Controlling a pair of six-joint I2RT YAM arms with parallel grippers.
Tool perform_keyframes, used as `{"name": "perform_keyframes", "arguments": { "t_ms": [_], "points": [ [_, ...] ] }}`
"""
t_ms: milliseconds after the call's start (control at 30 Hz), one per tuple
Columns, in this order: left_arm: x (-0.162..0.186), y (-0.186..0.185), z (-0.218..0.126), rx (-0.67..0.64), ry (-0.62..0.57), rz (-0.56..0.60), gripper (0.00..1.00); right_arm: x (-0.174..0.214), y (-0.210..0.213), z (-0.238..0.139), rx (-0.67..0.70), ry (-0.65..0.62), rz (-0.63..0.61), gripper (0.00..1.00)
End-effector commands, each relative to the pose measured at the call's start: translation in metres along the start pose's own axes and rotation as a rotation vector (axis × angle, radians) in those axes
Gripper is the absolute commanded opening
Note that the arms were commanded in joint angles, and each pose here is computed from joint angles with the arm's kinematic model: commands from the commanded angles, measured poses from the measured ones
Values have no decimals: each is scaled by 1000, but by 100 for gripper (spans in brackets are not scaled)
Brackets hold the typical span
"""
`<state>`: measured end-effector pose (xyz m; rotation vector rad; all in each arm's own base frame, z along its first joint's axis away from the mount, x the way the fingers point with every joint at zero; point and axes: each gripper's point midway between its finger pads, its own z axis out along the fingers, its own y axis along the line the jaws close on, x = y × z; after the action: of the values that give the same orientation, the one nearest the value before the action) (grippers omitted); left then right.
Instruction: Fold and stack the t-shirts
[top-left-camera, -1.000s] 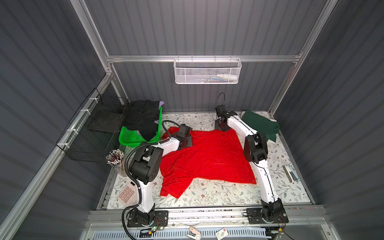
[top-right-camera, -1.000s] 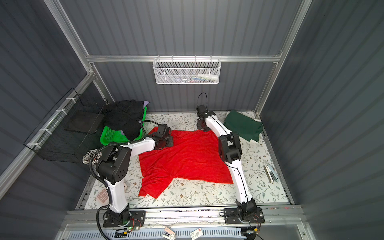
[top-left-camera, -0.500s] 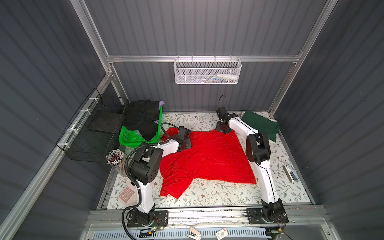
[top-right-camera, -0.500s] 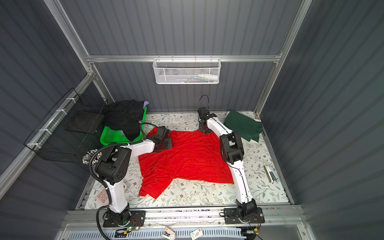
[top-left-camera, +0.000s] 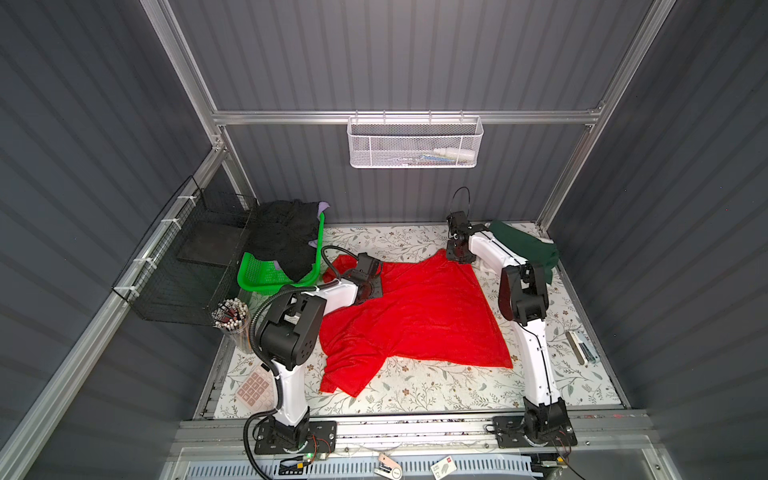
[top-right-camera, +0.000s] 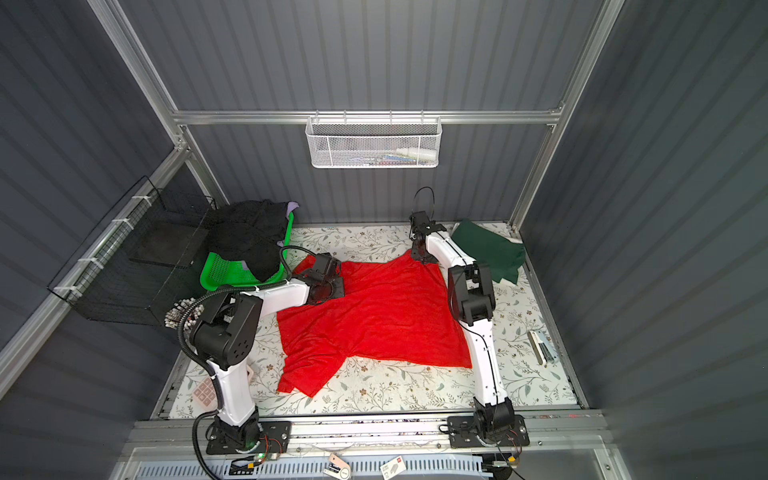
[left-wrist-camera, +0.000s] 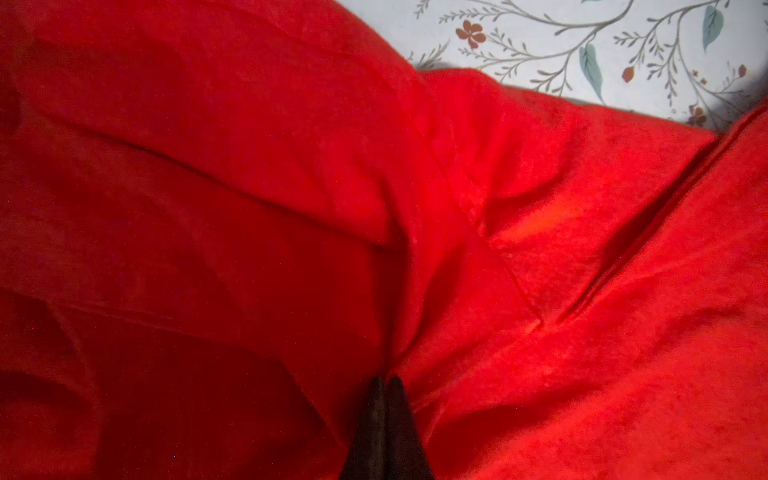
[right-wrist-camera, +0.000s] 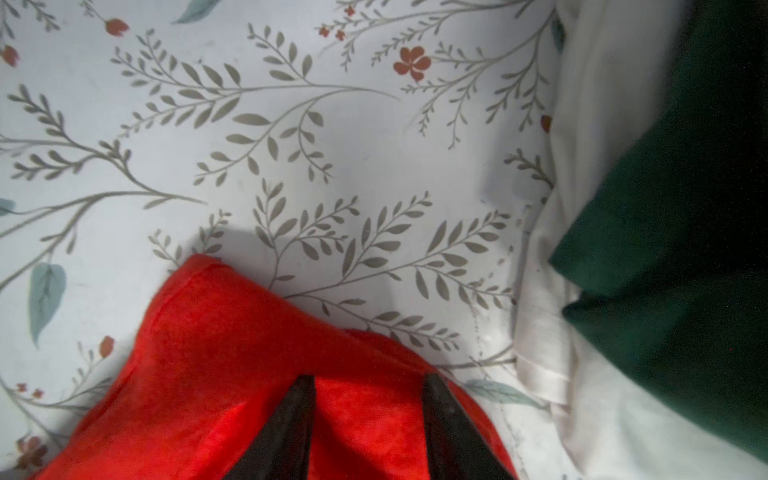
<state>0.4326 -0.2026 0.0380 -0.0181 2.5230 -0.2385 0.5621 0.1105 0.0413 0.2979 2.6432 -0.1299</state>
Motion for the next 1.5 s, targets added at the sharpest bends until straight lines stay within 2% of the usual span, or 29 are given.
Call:
{"name": "perform_keyframes", "arguments": {
  "t_ms": [0,200,333,400,500,567,733,867,1000,1233,1367,1467],
  "points": [
    [7,2,-7,-9,27,16,0,4,-11,6,35,34,-9,46],
    [11,3,-7,-14,45,23,0,5,5,5,-63,72,-49,51],
    [7,1,-8,-10,45,25,0,8,20,6,-148,91,-75,46],
    [6,-1,-8,-7,47,27,0,11,22,9,-159,104,-82,39],
    [3,-4,-10,5,44,28,0,11,23,10,-159,99,-93,24],
    [-1,-5,-11,2,42,35,0,6,22,7,-157,84,-95,20],
    [-16,-10,-20,7,27,45,0,-13,17,-7,-146,2,-122,1],
    [-14,-7,-22,-6,30,36,0,-36,1,-24,-112,-101,-126,0],
    [-5,-2,-20,-15,45,17,0,-43,-8,-42,-156,-208,-105,0],
    [14,9,-16,-44,68,-18,0,-18,-24,-51,-159,-295,-77,0],
    [20,10,-14,-41,81,-19,0,4,-33,-53,-162,-297,-46,0],
    [24,11,-11,-41,90,-19,0,22,-33,-49,-183,-258,-37,9]
  ]
}}
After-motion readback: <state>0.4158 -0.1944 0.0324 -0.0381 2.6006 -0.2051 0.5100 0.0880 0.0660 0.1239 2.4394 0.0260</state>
